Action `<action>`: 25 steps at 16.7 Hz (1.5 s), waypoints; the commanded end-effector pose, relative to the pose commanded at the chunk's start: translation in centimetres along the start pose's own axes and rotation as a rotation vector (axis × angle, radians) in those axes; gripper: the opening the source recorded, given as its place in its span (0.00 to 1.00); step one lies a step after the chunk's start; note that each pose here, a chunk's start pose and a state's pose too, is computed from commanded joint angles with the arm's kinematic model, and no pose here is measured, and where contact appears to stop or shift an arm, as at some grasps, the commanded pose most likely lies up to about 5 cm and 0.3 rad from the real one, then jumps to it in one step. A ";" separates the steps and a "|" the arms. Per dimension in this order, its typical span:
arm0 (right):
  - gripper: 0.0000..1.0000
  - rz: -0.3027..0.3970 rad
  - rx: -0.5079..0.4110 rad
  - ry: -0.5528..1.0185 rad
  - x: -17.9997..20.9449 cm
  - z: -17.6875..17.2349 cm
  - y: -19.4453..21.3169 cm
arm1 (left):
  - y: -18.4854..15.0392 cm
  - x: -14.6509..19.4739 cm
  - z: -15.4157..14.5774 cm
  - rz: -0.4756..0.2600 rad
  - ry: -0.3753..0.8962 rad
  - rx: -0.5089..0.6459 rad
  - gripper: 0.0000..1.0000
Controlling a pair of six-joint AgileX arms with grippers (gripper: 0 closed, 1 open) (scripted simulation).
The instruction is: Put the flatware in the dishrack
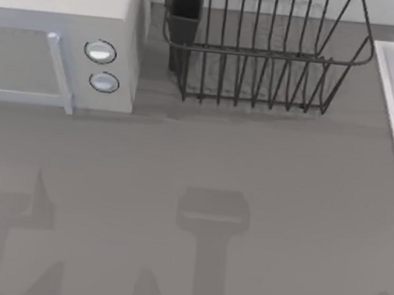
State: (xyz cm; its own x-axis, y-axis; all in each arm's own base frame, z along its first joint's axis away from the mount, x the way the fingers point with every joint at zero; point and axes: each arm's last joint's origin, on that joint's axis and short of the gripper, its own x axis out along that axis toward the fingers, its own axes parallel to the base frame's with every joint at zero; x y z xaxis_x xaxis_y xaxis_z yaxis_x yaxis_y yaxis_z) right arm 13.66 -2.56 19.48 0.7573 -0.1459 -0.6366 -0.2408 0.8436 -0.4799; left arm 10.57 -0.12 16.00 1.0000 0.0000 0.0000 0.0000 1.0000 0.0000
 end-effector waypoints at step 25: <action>1.00 0.753 -0.634 0.481 10.0 -1.5 -4.5 | 0.0 0.0 0.0 0.000 0.000 0.000 1.00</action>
State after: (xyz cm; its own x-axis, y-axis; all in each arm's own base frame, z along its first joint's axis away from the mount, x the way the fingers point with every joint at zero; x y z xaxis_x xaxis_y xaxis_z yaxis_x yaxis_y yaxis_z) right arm 21.35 -8.55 14.37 0.0024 -0.0070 -1.0000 -0.9156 0.4020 -0.0050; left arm 10.57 -0.12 16.00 1.0000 0.0000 0.0000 0.0000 1.0000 0.0000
